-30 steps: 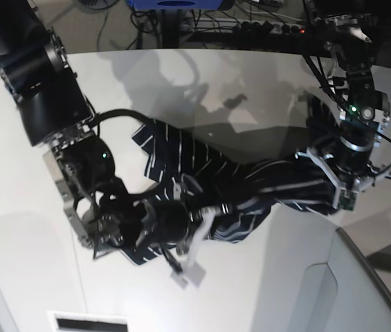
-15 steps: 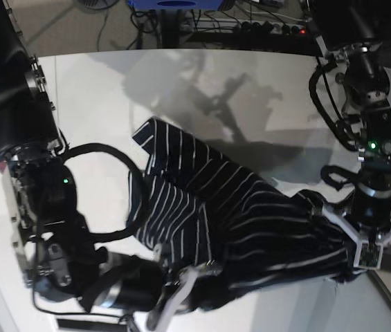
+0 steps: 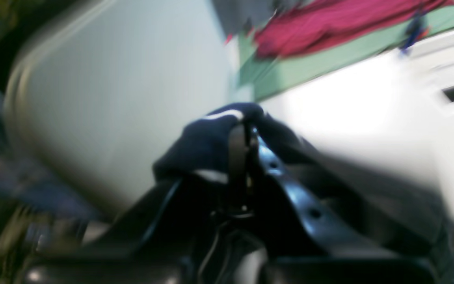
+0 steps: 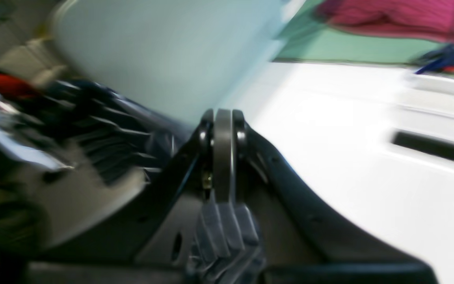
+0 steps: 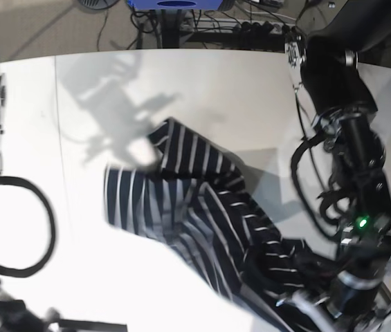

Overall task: Layout the t-shirt on the table in an organized manner, then fold the t-shirt properly
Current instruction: 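Lower the bunched shirt and regrasp it with the right gripper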

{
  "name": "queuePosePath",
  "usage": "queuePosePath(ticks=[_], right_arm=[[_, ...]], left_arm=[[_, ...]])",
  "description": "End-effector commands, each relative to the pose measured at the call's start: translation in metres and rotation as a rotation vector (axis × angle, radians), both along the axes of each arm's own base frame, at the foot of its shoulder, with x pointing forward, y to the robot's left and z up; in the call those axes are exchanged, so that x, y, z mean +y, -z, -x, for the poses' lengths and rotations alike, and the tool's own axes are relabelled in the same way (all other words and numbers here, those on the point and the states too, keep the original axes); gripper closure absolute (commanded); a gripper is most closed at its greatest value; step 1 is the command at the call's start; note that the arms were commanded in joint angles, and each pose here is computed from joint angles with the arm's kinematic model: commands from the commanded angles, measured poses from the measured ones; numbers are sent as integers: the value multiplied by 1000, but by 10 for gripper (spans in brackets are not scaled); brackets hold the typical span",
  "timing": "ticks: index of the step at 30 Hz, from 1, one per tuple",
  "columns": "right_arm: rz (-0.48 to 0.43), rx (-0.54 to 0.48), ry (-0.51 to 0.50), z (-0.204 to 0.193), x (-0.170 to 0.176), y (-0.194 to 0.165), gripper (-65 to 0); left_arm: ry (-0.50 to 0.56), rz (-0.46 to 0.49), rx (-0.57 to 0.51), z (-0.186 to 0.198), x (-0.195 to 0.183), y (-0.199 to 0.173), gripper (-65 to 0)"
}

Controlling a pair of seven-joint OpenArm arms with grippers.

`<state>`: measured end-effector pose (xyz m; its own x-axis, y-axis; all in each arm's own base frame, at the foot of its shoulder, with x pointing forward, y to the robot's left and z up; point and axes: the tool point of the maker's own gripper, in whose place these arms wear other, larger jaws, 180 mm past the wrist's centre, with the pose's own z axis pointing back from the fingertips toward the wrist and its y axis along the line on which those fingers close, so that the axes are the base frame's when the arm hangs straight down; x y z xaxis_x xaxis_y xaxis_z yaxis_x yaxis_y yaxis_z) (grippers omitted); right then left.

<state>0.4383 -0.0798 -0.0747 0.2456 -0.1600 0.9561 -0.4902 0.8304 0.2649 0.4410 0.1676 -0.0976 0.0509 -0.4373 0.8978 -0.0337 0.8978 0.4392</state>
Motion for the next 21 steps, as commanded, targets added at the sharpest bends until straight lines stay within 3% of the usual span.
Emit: queuePosePath(ticks=[1,5,9,11,13,16,18,21], right_arm=[[4,-82,33,-3,-13,-25,-5],[60,-39,49,-3,-21,-10,-5],[131,178,25,-3,-11,73,-6],[297,303,14,-2,2,139,-6],[533,390,-13,6,20,208,-6],[837,393,-25,15,40,279,-9],[902,360,-6,16,48,303,-35],[959,333,-41,21,67,335,-204]], left_arm=[[14,-12,-94,-1,-5,-31,0],[34,-66,-99,-3,-23,-34,0],[32,-128,19,7,-28,18,0],[24,-129,80,15,-24,45,0],[23,-131,126,22,-21,64,0],[-23,-128,170,30,-1,81,0],[-50,-121,176,32,10,83,0],[-110,-106,189,38,33,87,0]])
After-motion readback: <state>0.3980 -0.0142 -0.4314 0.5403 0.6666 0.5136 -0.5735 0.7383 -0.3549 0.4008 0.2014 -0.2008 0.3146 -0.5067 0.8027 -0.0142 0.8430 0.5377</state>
